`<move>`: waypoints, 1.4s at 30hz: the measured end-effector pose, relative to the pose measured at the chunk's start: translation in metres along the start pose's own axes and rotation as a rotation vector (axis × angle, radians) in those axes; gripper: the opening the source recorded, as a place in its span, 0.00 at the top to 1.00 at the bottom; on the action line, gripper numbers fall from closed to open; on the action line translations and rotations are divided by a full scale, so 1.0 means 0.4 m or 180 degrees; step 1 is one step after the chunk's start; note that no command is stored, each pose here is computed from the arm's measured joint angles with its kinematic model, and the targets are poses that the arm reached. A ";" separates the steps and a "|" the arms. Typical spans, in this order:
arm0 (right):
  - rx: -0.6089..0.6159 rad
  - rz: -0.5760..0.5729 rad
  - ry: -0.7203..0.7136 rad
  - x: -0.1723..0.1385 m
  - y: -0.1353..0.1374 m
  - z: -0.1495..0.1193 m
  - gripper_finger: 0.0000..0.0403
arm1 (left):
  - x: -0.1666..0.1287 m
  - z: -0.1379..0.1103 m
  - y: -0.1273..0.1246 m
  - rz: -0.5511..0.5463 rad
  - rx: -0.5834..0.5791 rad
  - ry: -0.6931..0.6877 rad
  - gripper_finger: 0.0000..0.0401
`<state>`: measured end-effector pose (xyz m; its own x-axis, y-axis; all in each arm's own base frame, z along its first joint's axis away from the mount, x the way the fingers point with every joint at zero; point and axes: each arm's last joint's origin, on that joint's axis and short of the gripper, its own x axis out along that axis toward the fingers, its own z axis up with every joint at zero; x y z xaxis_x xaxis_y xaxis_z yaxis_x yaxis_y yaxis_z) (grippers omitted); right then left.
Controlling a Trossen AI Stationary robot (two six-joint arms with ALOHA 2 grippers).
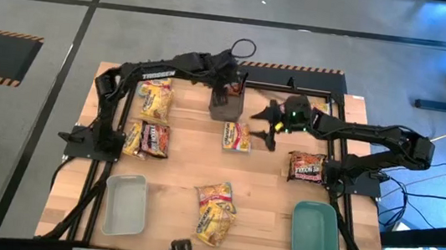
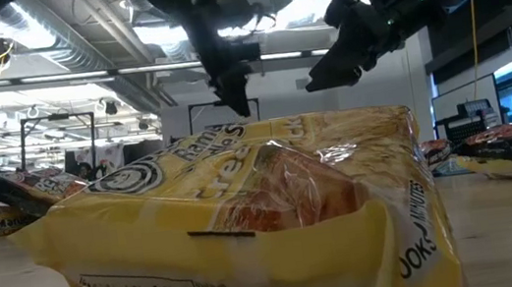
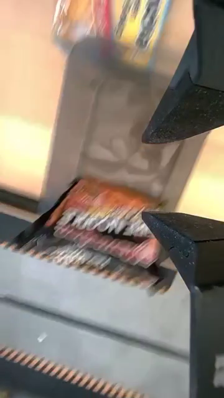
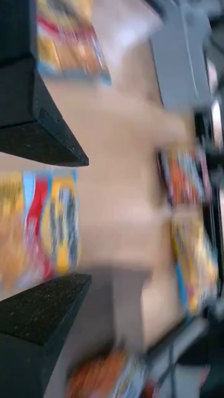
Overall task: Sort Maruchan noodles
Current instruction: Put the bottom right black noodle pack into the black bin
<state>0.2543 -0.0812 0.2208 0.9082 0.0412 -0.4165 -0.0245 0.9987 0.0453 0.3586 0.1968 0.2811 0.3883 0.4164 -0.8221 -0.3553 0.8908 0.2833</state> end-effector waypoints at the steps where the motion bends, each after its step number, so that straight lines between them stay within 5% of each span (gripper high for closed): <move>1: -0.0062 0.0034 0.0016 0.005 0.015 0.001 0.30 | -0.010 -0.006 -0.017 -0.0048 -0.0051 -0.0031 0.55; 4: -0.0136 0.0028 0.0164 0.017 0.053 -0.005 0.30 | -0.042 -0.044 -0.072 -0.0117 -0.0171 -0.0105 0.55; 11: 0.0070 0.0022 0.0501 0.003 0.104 -0.019 0.30 | -0.094 -0.147 -0.226 -0.0307 -0.0350 -0.1024 0.55; 20: 0.0230 -0.0605 0.1035 -0.087 0.160 -0.035 0.30 | -0.065 -0.253 -0.400 -0.0743 -0.0158 -0.1683 0.55; 29: 0.0768 -0.0762 0.1253 -0.156 0.196 -0.049 0.30 | -0.081 -0.276 -0.479 -0.1108 0.0088 -0.1735 0.55; 36: 0.1408 -0.0723 0.2004 -0.204 0.220 -0.080 0.30 | -0.093 -0.281 -0.504 -0.1134 0.0227 -0.1771 0.55; 42: 0.1840 -0.1401 0.2487 -0.255 0.215 -0.087 0.30 | -0.095 -0.282 -0.506 -0.1141 0.0172 -0.1763 0.55</move>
<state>0.1452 0.0015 0.2357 0.2641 -0.1064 -0.9586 0.6288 0.7727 0.0875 0.3199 -0.0198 0.1992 0.8595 0.1116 -0.4988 -0.0851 0.9935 0.0756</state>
